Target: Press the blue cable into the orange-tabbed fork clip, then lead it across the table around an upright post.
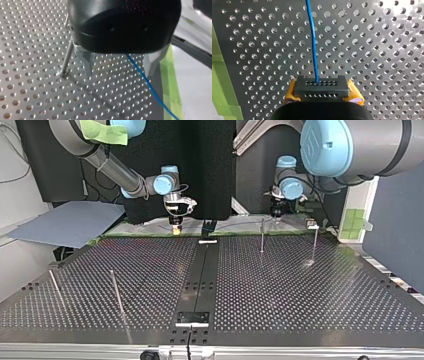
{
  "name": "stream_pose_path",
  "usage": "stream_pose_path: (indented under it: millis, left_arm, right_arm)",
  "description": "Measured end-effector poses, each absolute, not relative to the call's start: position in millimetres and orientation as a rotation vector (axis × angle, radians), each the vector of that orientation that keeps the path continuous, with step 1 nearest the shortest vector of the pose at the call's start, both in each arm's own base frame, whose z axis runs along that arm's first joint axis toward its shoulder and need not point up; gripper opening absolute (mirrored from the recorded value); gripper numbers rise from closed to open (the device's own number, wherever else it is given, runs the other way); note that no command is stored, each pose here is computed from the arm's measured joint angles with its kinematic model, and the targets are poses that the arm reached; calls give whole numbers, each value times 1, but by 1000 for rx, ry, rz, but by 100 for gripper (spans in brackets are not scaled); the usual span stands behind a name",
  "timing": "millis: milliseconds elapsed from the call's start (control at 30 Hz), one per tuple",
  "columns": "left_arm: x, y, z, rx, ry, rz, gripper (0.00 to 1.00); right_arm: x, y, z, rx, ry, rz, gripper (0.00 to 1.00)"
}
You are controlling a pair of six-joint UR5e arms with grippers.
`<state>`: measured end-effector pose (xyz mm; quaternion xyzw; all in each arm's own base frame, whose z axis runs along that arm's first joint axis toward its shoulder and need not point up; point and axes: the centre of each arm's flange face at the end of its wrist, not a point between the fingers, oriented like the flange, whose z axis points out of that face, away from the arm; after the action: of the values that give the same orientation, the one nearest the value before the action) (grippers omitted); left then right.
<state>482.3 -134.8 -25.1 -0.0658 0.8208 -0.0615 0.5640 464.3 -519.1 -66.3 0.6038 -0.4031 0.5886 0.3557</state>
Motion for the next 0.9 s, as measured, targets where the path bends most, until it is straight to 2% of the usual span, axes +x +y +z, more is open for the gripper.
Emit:
stream_pose_path:
  millis: [500, 900]
  left_arm:
    - [453, -136, 7, -147, 1850, -212, 100]
    - [431, -149, 23, -50, 1879, -183, 100]
  right_arm:
    - [465, -518, -67, 1563, -1041, 1520, 0]
    - [465, -518, -67, 1564, -1044, 1521, 0]
